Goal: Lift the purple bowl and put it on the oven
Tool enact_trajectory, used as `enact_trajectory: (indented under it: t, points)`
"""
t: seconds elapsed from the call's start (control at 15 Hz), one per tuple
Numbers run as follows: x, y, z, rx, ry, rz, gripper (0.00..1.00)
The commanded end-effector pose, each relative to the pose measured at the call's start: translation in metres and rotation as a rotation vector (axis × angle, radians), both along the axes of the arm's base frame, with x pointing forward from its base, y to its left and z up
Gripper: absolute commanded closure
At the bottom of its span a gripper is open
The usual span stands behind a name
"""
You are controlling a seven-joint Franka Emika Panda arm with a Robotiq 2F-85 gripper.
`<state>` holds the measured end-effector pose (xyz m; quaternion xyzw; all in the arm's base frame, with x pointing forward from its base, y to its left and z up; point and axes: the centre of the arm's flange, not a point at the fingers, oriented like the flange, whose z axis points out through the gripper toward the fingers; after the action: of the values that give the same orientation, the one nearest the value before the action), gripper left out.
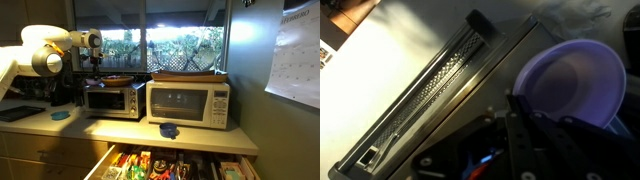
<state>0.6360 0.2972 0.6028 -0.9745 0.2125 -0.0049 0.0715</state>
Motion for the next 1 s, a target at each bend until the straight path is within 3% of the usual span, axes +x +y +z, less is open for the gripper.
enact_trajectory:
  t: [0.0,0.4,0.47,0.6,0.93]
  points:
    - [0.001,-0.003,0.005,-0.042,0.024,-0.047,0.99]
    - [0.001,-0.006,0.008,-0.057,0.011,-0.047,0.96]
    - [0.001,-0.005,0.009,-0.058,0.008,-0.041,0.71]
    - [-0.001,-0.007,0.013,-0.068,-0.001,-0.028,0.63]
    - [-0.016,-0.018,0.043,-0.09,-0.072,0.137,0.25]
